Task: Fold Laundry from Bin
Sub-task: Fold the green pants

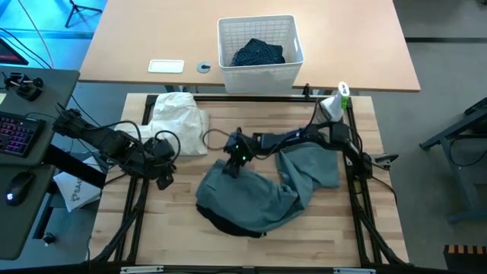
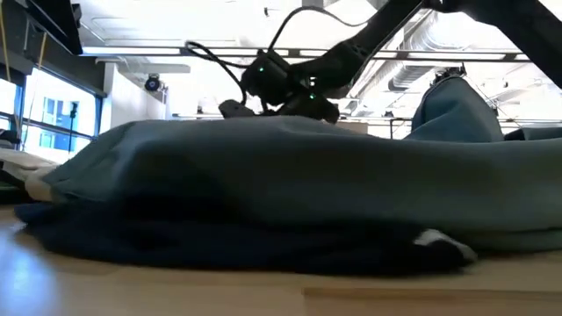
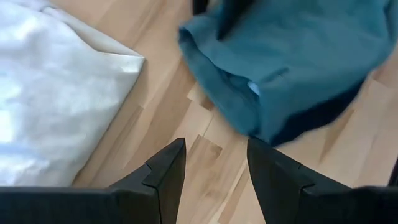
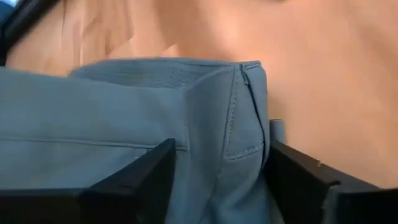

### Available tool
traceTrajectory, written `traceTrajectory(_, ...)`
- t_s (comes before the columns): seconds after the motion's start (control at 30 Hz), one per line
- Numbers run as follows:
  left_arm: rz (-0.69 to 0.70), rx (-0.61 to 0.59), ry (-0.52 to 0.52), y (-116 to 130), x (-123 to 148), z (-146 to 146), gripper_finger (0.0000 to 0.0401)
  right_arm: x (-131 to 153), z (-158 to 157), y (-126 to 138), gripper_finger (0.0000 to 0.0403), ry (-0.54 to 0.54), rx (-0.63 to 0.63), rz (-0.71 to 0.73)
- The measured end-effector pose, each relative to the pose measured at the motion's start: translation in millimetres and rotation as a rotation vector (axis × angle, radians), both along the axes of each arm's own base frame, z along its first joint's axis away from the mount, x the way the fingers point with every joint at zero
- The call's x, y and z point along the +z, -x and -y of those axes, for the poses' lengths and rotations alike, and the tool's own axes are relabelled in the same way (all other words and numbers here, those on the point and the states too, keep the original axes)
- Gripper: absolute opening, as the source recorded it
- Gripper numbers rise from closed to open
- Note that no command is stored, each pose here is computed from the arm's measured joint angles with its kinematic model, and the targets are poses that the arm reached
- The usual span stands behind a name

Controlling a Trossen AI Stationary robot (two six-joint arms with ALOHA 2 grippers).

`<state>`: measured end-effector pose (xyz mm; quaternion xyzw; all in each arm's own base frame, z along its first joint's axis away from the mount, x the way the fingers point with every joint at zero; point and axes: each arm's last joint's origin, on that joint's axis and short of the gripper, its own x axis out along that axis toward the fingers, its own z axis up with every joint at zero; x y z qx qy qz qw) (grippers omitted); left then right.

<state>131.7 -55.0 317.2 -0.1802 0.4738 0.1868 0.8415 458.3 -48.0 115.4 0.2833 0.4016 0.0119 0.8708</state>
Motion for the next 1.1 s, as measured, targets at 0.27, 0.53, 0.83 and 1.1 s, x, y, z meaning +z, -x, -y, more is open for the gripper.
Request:
traceTrajectory(0.27,0.026,0.050,-0.119,1,0,-5,0.0158,-3,-32,2,0.0049,0.150,0.005,-0.059)
traceTrajectory(0.53,0.015,0.097,-0.204,16,3,-14,0.0158,100,-22,21,0.0010,0.231,-0.156,0.128)
traceTrajectory(0.83,0.398,-0.017,-0.260,24,50,-21,0.0158,271,-30,104,0.0004,0.426,-0.266,0.613)
traceTrajectory(1.1,0.631,-0.165,-0.380,26,96,-22,0.0158,314,-49,143,0.0002,0.421,-0.312,0.756)
